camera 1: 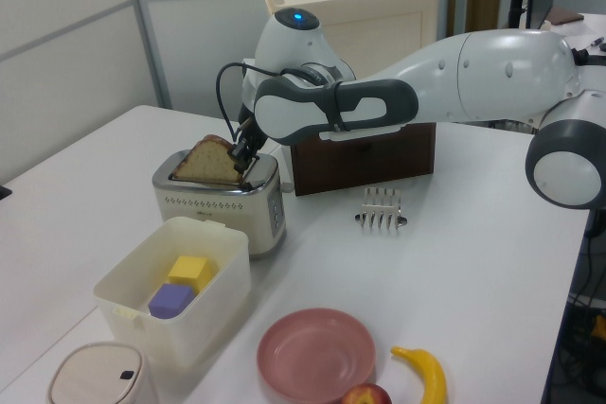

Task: Put the bread in the toaster
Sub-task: 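Push the bread slice deeper into the slot and release it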

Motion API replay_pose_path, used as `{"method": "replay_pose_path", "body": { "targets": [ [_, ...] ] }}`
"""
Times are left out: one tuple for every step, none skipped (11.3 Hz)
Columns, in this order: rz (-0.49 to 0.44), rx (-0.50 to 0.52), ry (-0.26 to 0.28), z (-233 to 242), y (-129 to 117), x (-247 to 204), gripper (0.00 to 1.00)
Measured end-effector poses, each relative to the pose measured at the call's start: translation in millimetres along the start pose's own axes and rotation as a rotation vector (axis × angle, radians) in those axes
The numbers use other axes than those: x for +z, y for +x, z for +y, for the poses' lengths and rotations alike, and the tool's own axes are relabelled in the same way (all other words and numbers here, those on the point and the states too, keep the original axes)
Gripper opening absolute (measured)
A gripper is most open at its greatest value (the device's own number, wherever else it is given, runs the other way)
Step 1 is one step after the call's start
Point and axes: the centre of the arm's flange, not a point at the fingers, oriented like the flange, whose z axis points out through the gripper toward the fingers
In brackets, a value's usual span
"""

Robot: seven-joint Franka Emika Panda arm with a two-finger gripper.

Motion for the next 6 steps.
{"method": "replay_pose_path", "body": {
  "targets": [
    [0.009, -0.002, 0.001, -1, 3, -4, 0.1],
    [0.02, -0.004, 0.002, -3, 6, -9, 0.1],
    [0.033, -0.006, 0.003, -4, 10, -14, 0.1],
    [0.048, -0.009, 0.004, -6, 15, -20, 0.13],
    [0.063, -0.012, 0.007, -8, 19, -26, 0.32],
    [0.066, -0.013, 0.007, -9, 20, -28, 0.33]
  ]
}}
